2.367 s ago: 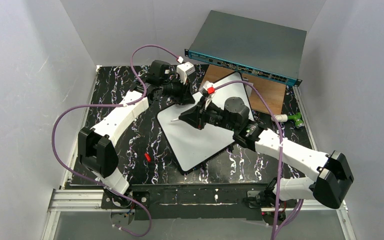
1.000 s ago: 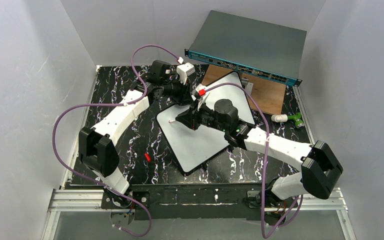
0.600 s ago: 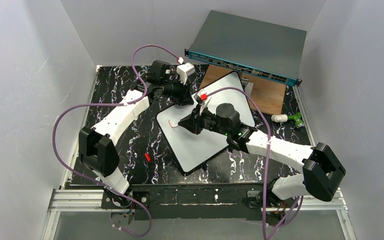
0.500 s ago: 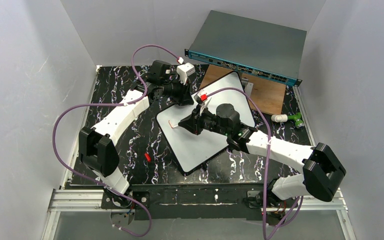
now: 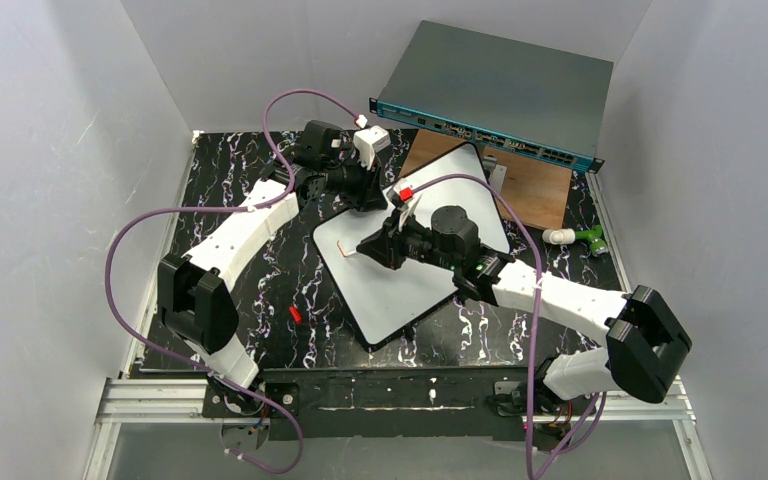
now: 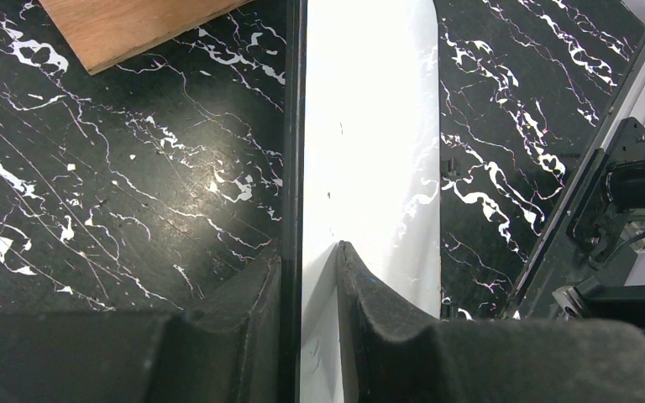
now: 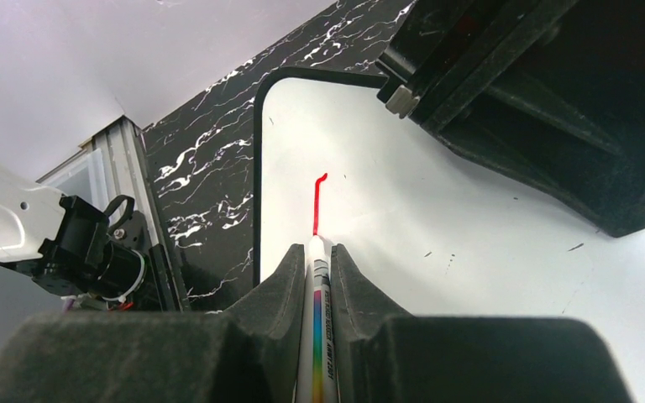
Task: Write a sentence on the whiteboard
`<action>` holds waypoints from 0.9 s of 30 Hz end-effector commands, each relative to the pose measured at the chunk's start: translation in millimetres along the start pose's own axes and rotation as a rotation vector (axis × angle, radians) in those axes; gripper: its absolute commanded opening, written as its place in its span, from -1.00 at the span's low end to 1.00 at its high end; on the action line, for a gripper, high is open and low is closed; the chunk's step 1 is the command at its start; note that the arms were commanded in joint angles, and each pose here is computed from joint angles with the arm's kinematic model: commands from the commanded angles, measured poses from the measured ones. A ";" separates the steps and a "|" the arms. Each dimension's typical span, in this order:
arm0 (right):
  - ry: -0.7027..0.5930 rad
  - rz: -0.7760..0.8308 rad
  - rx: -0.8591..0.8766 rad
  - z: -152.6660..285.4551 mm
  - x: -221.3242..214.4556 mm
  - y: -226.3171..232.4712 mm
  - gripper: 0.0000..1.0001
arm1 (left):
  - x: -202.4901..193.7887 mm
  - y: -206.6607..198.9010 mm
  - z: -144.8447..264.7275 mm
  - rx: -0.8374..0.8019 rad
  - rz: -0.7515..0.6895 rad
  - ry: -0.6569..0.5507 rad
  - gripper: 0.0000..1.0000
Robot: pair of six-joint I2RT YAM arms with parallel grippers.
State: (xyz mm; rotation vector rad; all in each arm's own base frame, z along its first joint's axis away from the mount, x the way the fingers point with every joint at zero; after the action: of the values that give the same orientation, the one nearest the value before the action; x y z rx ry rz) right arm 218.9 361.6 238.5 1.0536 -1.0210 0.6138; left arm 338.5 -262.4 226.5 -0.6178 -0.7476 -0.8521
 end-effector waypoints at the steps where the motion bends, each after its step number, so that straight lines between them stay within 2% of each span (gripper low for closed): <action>1: -0.049 0.049 -0.019 -7.3 25.8 1.5 -0.97 | -55.5 -2.5 -7.8 0.016 -0.025 0.221 -1.00; 13: -0.080 0.079 -0.031 -20.7 47.6 1.7 -0.97 | -56.7 -3.8 -6.5 0.015 -0.028 0.221 -1.00; 27: -0.093 0.100 -0.178 -12.3 47.4 -21.7 -0.97 | -55.0 -3.4 -6.5 0.017 -0.027 0.215 -1.00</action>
State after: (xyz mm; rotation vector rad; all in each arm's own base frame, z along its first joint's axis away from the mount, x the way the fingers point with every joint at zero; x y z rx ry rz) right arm 240.6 376.0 267.3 1.0039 -1.1064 0.6060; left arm 339.2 -261.3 225.3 -0.6078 -0.7489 -0.8556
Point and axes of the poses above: each gripper's point midway between its finger pads, its own z axis back along the fingers, its own y axis along the line the jaws close on, x = y × z, the point moved 2 cm from there along z, back along the fingers, and after that the axes turned 6 degrees about -z, right-handed, at the moved point
